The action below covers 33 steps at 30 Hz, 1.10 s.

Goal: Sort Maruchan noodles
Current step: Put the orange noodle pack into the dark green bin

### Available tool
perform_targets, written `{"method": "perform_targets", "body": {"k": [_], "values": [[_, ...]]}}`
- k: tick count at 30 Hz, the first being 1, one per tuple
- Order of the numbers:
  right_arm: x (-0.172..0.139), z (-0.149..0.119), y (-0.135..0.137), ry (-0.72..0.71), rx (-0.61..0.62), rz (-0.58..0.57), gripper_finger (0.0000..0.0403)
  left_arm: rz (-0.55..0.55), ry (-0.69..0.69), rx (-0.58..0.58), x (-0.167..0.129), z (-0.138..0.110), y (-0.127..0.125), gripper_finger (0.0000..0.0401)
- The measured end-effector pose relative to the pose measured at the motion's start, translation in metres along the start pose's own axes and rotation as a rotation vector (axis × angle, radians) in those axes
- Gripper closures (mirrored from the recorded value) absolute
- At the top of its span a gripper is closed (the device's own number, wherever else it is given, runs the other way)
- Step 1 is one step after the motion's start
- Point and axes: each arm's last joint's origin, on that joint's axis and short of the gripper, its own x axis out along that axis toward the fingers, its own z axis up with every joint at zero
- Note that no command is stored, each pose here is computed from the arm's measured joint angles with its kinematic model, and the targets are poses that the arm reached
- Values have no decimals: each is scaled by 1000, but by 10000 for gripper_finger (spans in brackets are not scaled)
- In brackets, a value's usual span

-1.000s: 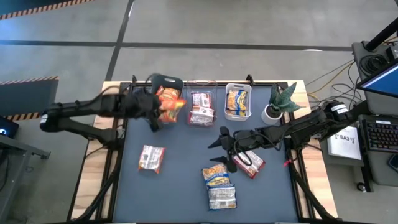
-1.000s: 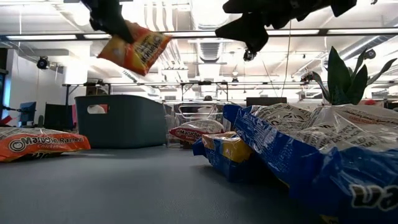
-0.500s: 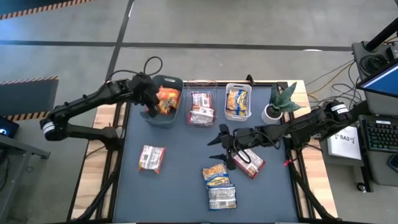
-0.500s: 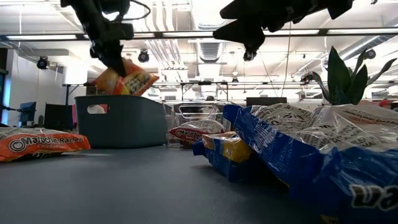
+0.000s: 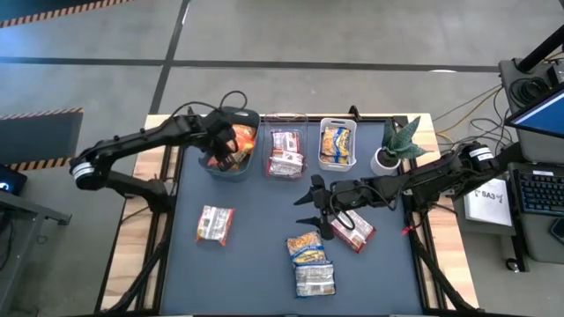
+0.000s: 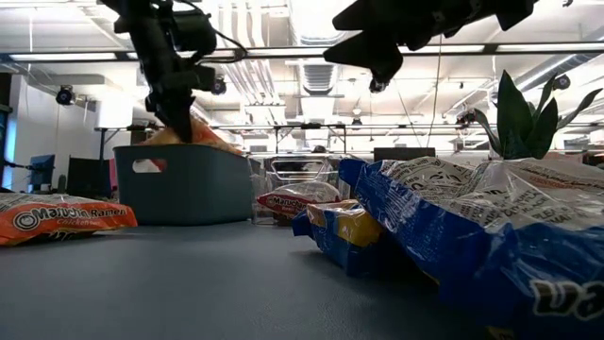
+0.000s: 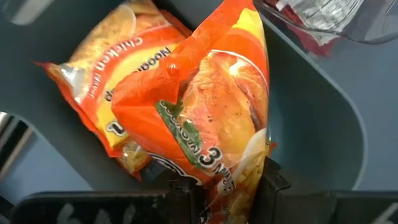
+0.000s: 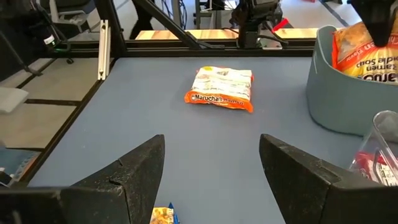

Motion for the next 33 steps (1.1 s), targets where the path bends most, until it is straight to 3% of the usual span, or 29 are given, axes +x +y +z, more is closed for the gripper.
{"method": "perform_targets", "body": {"k": [16, 27, 33], "values": [[0, -2, 0, 5, 16, 0, 151, -4, 96, -8, 23, 2, -2, 332], [0, -2, 0, 5, 21, -1, 147, 41, 106, 24, 25, 2, -1, 249], [0, -2, 0, 5, 21, -1, 144, 54, 122, 72, 19, 3, 0, 224]]}}
